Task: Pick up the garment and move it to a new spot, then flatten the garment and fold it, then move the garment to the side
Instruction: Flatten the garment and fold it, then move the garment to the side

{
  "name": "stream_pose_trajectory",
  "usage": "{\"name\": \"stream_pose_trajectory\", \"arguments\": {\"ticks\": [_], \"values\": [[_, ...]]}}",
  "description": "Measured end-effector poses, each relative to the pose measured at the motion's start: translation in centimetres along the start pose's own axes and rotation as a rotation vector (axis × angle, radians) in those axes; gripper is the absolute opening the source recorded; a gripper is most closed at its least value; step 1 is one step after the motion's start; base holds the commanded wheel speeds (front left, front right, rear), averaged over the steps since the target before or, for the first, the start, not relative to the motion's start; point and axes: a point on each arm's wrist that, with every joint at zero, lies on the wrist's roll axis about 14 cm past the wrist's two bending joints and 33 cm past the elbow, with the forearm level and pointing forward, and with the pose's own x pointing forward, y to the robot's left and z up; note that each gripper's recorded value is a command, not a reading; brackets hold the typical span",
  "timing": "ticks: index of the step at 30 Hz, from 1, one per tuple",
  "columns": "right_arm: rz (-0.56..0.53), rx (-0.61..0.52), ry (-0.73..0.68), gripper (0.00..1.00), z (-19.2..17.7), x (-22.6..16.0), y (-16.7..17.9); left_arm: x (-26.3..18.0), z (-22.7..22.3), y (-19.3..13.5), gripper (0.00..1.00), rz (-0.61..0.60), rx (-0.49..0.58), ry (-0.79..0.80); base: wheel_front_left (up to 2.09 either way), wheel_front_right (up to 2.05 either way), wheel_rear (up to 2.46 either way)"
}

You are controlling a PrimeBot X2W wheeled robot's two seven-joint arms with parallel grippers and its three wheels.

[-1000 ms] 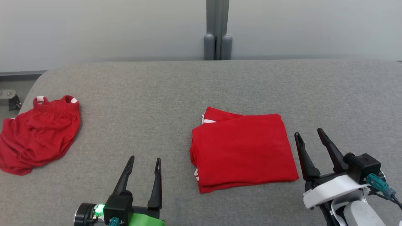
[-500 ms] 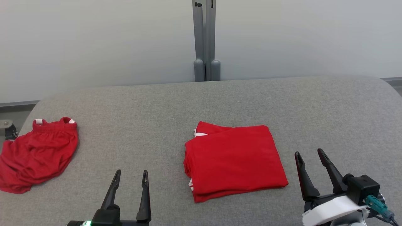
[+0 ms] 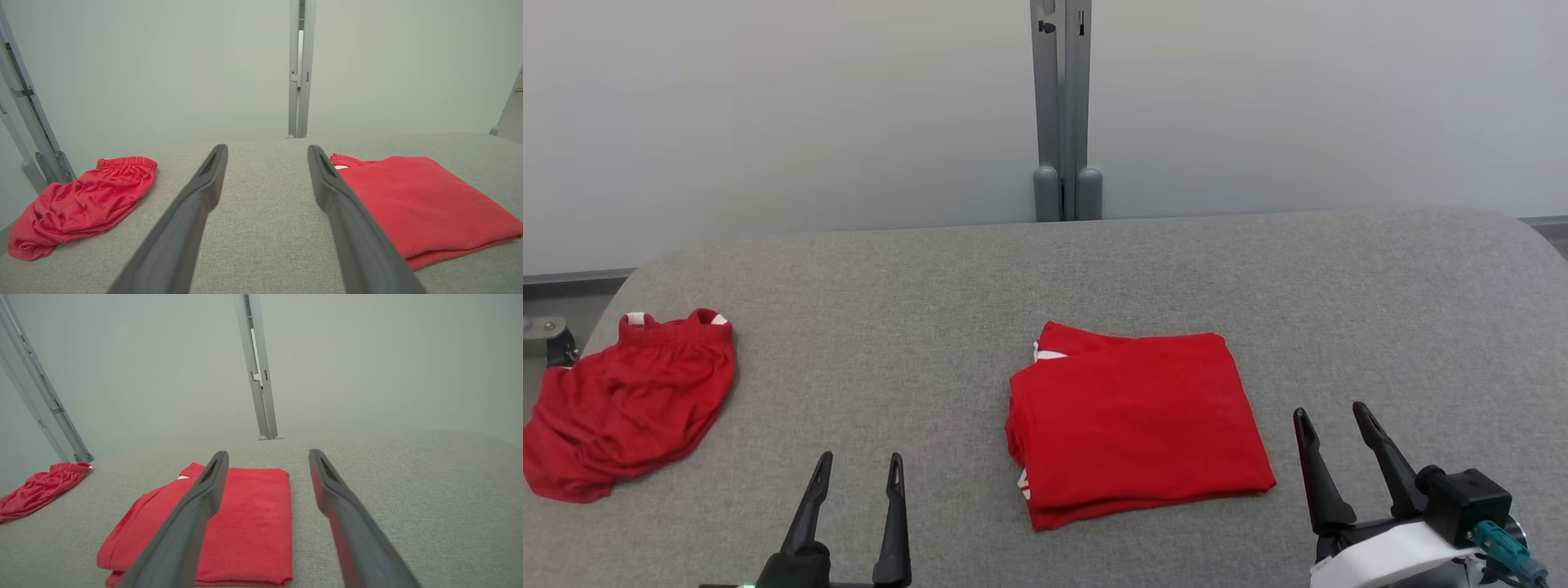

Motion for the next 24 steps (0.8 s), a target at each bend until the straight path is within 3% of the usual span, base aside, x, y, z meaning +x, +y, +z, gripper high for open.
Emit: {"name": "stream_pose_trajectory", "arguments": {"ticks": [24], "values": [[0.003,-0.007,0.009,1.00,-0.34,0.12,0.29,0.00,-0.38,-0.27,1.00,-0.004,-0.002,0.013,0.00,0.00,0.00]]}}
